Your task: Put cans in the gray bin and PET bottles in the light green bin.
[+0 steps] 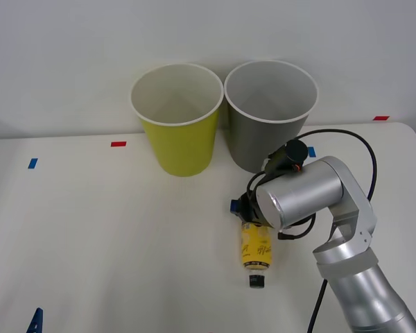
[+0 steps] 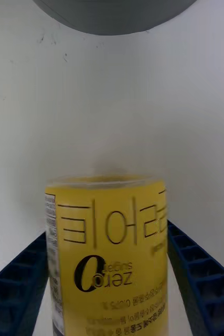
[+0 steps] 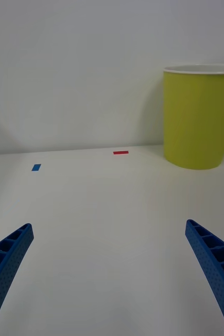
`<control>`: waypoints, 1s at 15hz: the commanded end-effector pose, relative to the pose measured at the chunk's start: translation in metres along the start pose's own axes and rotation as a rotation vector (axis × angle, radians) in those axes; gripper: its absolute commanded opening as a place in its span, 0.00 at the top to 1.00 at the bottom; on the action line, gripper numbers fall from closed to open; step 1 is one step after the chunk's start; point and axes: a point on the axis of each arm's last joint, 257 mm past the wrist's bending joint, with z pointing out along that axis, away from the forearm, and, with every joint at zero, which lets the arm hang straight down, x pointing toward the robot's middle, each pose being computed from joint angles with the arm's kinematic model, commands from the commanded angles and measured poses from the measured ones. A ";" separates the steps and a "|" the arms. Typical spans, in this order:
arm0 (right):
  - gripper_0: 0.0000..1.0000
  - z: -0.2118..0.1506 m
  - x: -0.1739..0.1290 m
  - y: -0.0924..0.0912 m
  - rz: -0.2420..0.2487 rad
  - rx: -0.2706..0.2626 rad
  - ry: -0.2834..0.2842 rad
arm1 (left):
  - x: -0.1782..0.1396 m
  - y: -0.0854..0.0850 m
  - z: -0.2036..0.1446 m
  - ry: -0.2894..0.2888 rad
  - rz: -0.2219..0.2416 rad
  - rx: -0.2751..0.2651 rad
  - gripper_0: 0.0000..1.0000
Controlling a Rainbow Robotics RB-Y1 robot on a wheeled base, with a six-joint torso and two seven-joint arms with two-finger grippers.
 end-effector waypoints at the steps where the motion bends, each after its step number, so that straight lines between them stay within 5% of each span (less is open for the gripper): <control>1: 1.00 0.000 0.000 0.001 0.003 0.001 -0.001 | 0.000 0.000 0.000 0.000 0.000 0.000 0.00; 7: 1.00 -0.004 -0.002 0.000 -0.018 -0.012 -0.012 | 0.000 0.000 0.000 0.000 0.000 0.000 0.00; 15: 1.00 -0.050 -0.021 0.005 -0.186 -0.134 -0.131 | 0.000 0.000 0.000 0.000 0.000 0.000 0.00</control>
